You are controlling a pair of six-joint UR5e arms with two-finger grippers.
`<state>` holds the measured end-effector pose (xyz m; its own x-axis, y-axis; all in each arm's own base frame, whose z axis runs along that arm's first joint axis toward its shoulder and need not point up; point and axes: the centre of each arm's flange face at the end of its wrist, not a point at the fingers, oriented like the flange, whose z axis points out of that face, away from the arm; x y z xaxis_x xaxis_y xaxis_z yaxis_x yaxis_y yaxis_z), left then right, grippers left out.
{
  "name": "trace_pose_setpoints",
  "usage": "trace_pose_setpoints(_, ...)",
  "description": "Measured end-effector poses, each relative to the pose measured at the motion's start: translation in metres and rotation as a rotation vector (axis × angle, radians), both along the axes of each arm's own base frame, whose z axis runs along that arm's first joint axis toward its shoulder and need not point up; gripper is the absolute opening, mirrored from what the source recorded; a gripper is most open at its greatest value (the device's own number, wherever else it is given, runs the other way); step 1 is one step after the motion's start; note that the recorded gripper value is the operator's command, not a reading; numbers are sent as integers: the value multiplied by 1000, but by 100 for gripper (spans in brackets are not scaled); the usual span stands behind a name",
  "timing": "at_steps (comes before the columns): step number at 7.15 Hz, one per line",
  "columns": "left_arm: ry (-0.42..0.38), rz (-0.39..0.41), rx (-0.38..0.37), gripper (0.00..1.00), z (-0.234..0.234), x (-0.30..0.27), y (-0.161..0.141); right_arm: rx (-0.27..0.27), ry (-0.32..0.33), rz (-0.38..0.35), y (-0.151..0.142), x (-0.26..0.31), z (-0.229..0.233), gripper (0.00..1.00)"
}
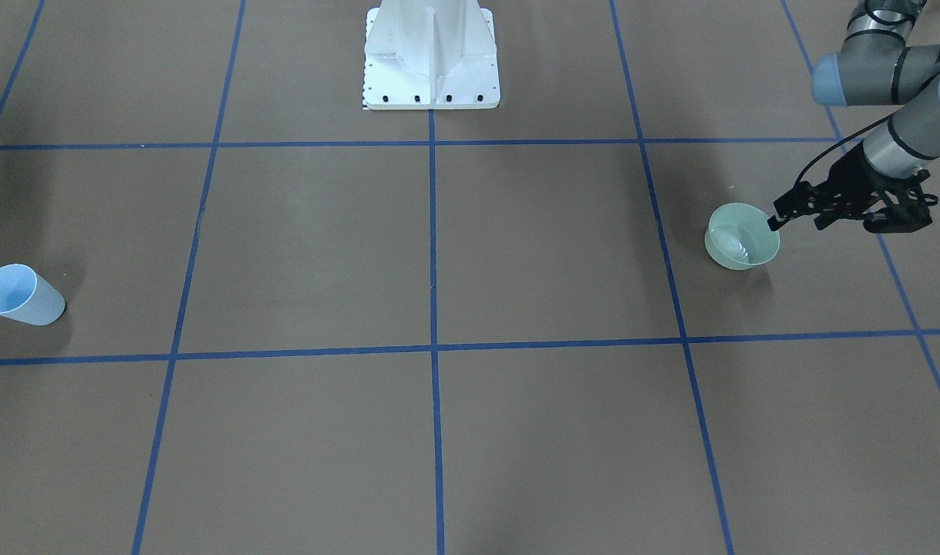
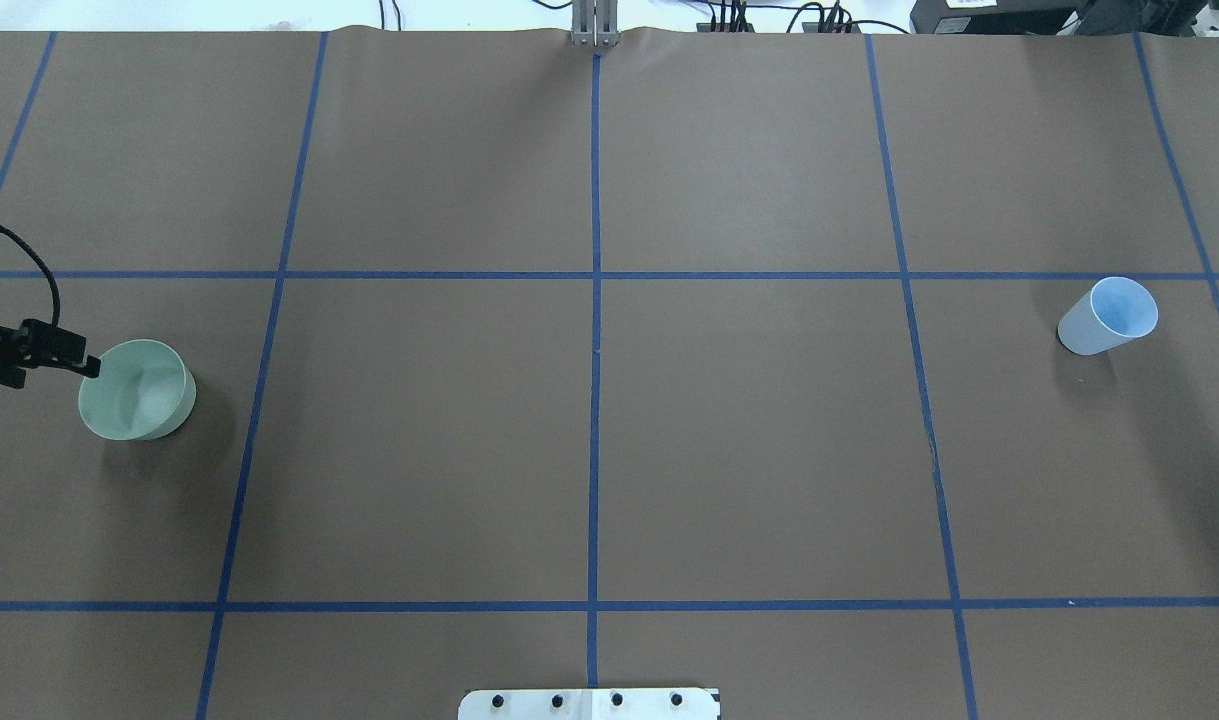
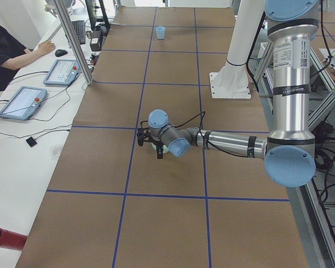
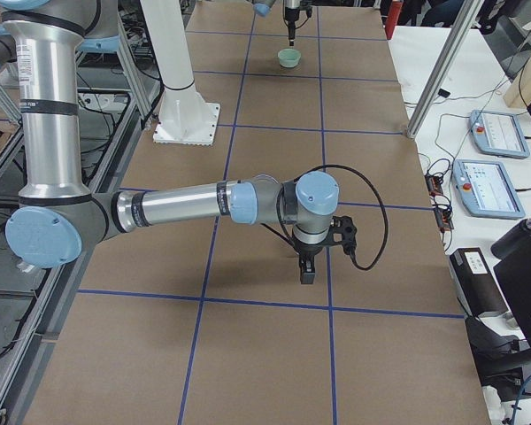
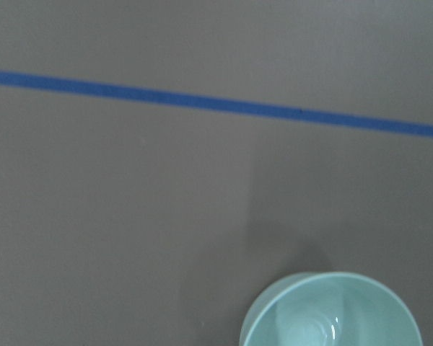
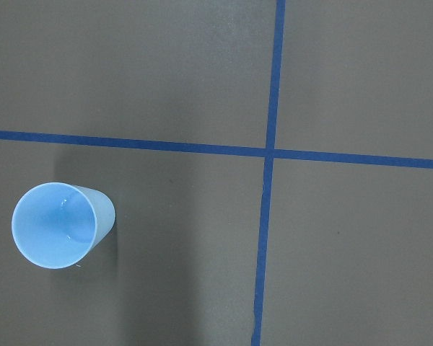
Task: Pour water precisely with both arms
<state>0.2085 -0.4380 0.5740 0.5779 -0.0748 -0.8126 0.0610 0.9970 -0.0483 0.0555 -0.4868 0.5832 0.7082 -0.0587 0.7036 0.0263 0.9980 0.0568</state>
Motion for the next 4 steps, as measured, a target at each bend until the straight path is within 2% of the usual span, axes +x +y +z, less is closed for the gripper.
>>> trace_pose_setpoints(1, -7, 16, -9, 98, 3, 12, 6, -1, 0, 0, 0, 0, 0, 100)
trace_pose_setpoints(3, -20, 36, -15, 85, 8, 26, 12, -1, -1, -3, 1, -1, 1, 100)
trace_pose_setpoints(4, -27, 41, -20, 58, 12, 30, 12, -1, -2, -4, 0, -1, 1, 100)
